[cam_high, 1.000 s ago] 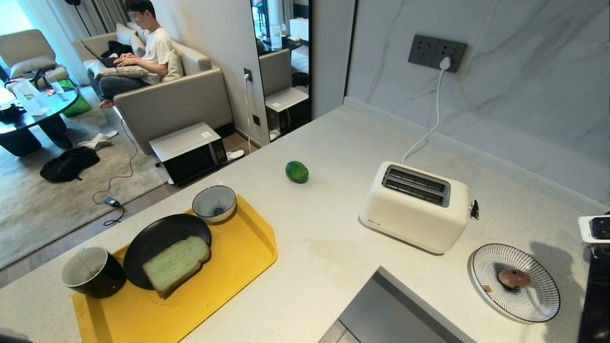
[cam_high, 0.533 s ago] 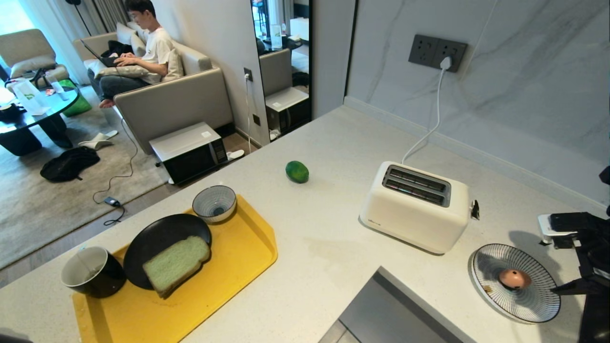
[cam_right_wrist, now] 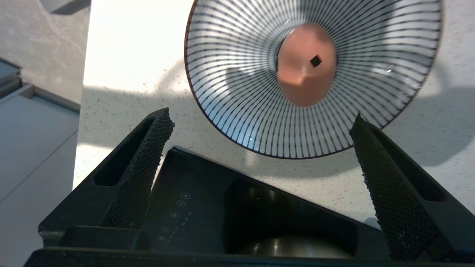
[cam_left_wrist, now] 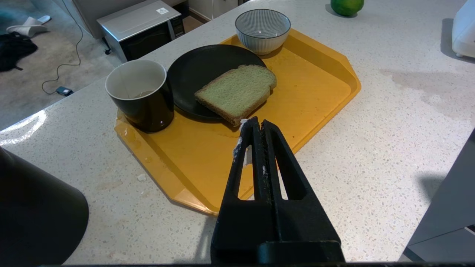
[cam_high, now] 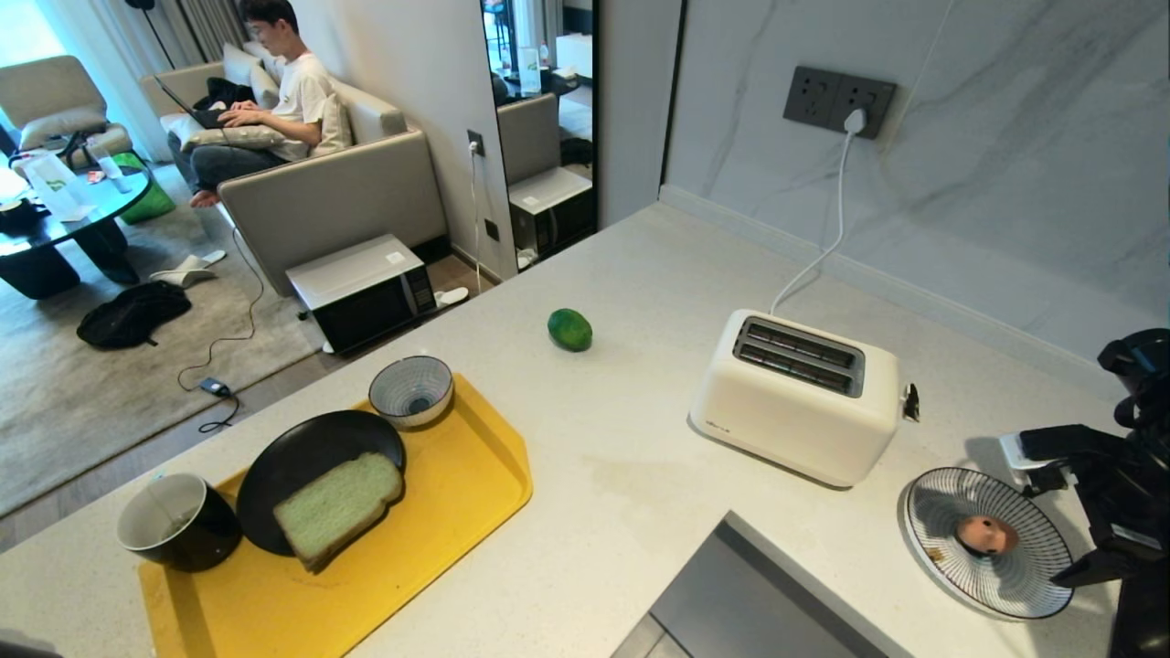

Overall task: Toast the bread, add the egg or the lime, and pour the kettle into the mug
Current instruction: Pick up the egg

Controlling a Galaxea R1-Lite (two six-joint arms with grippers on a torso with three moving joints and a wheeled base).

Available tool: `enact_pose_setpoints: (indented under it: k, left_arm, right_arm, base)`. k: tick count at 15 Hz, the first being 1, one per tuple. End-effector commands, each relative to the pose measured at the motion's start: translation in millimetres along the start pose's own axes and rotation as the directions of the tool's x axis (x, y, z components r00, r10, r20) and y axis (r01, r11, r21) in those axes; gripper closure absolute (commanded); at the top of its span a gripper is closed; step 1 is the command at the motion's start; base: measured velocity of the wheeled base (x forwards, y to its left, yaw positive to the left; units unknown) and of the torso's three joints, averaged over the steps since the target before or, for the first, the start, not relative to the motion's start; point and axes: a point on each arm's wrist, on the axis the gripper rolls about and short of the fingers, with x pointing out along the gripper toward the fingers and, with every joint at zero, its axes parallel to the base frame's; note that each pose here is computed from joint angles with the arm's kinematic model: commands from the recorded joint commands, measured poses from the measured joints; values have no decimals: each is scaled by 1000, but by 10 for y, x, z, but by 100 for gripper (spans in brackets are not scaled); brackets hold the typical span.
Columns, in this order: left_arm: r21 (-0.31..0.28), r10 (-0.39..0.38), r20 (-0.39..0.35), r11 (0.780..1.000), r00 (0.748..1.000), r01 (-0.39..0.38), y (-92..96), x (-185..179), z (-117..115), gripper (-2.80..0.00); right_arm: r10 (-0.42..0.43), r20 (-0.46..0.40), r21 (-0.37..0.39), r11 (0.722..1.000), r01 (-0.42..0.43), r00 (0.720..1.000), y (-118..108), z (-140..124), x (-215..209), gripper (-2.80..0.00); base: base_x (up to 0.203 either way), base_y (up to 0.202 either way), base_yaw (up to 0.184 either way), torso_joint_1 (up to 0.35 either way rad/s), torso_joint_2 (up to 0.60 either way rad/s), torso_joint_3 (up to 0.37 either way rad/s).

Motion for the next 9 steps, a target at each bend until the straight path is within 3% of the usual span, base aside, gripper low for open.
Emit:
enact_pose_setpoints:
  k: [1,9]
  left_arm:
    - [0,0,-1,1000,1000,0,0,1,-1,0]
    - [0,0,0,1000,1000,0,0,0,2,0]
  right_arm:
    - [30,-6,-5,1000,-31,1000,-51,-22,141,-280]
    - [7,-19,-9,1000,-7,1000,-306,-34,400,-280]
  base:
    - [0,0,0,0,0,0]
    - [0,0,0,0,0,0]
